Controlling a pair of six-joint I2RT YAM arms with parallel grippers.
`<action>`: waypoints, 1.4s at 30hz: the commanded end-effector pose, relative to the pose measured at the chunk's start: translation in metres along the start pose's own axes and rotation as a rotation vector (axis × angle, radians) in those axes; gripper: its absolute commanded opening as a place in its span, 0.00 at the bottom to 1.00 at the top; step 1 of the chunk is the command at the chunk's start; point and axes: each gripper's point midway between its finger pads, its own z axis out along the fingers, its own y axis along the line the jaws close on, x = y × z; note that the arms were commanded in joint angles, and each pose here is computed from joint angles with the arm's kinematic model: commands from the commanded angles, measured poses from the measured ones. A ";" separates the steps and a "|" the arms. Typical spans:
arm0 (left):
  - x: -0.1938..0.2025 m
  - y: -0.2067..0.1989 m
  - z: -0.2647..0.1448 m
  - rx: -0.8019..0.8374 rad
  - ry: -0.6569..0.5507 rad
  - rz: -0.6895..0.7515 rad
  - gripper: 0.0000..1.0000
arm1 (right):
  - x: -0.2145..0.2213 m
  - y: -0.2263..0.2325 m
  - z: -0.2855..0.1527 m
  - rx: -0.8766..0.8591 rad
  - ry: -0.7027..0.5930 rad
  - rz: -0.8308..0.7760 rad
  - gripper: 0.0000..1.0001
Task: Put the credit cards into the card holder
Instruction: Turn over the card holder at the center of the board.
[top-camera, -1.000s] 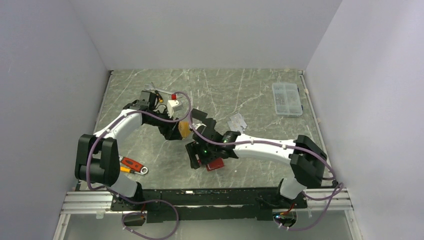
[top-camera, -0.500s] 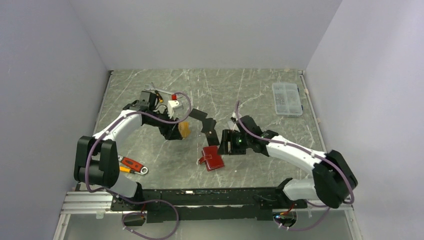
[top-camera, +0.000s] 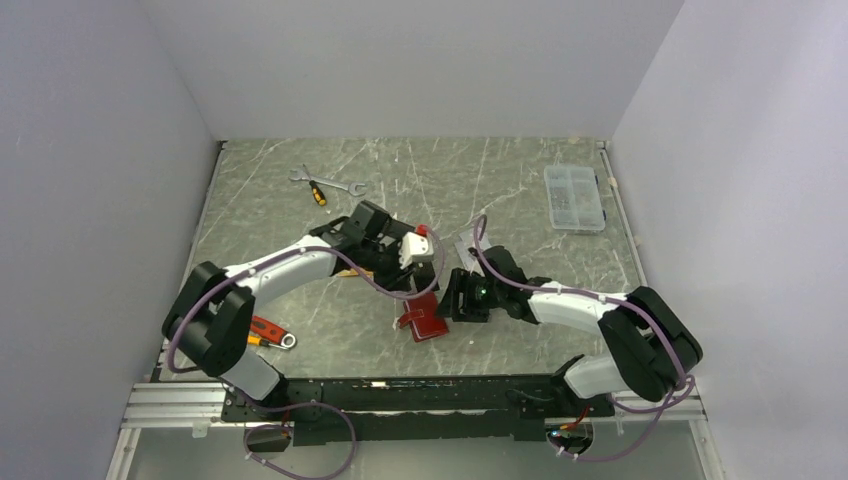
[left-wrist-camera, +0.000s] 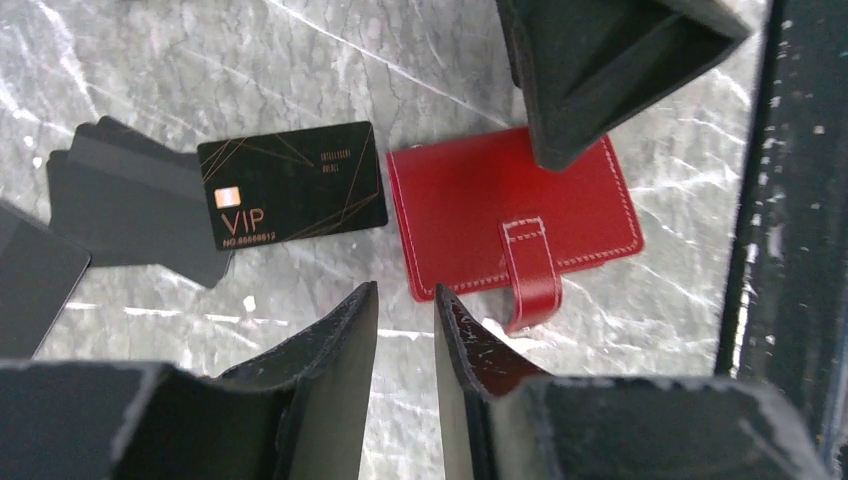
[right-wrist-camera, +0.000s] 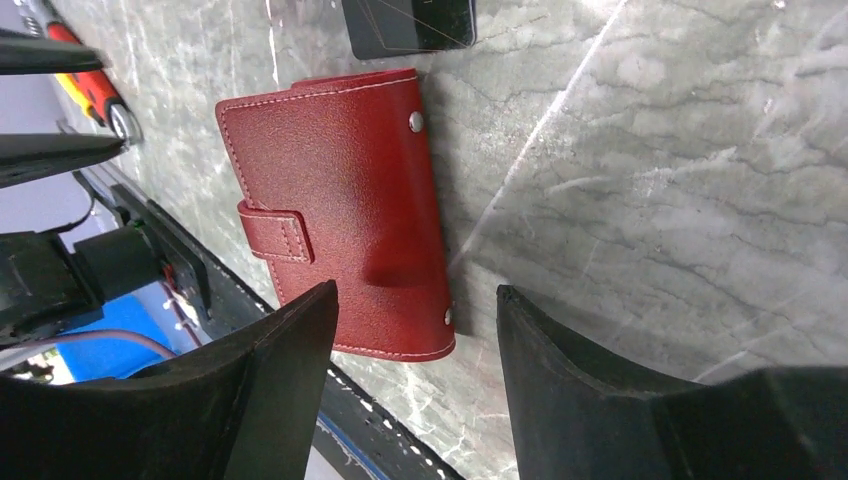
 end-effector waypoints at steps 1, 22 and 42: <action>0.003 0.017 0.024 -0.090 0.054 0.108 0.31 | -0.007 0.004 -0.003 -0.069 -0.081 0.050 0.62; 0.078 -0.025 0.058 -0.149 0.424 0.499 0.20 | 0.018 -0.016 0.012 -0.220 -0.037 0.286 0.58; 0.061 -0.035 0.047 -0.179 0.398 0.387 0.12 | -0.001 0.037 0.031 -0.397 0.000 0.268 0.20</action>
